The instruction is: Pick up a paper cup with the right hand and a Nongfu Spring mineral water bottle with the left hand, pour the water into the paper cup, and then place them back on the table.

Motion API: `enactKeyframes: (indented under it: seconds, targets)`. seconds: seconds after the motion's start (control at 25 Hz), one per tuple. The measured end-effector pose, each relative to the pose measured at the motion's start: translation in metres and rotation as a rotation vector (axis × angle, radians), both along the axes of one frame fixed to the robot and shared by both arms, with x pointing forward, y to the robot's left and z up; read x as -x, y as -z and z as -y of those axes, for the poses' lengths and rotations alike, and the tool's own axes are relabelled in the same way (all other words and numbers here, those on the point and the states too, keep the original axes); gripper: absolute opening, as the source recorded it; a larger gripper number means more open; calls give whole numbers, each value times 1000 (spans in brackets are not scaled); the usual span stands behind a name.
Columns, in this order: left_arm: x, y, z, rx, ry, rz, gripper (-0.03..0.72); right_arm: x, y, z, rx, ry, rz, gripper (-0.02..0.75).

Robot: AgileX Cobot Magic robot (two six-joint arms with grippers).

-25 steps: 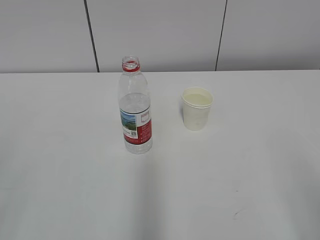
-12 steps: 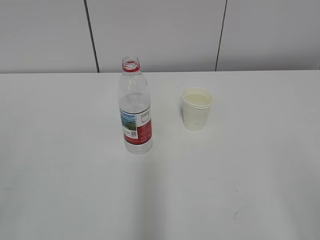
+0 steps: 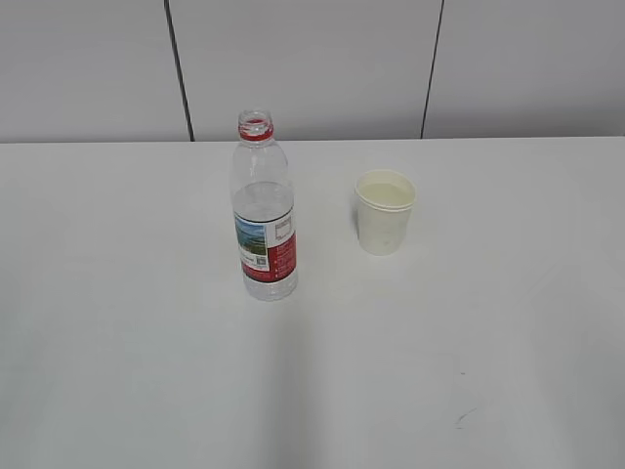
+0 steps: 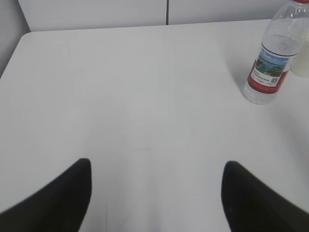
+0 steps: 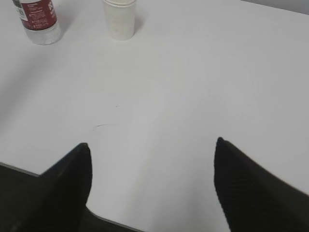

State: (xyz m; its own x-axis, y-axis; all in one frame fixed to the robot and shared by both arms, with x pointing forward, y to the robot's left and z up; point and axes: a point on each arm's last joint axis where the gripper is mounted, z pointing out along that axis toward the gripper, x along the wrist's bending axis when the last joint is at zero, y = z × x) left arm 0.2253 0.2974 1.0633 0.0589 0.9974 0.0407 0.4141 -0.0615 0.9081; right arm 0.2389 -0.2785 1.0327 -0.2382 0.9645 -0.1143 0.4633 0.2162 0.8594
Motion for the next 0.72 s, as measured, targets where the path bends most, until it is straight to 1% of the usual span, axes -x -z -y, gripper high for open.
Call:
enactKeyframes:
  seconds: [0.12,0.44,0.72]
  targets:
    - [0,0,0,-1,0,0,500,0,0,1,-7,2,-3,582]
    - [0,0,0,-1,0,0,500,0,1,8,-47,122,-18,582]
    - [0,0,0,-1,0,-1,491,0,1,9,-52,135,-19,582]
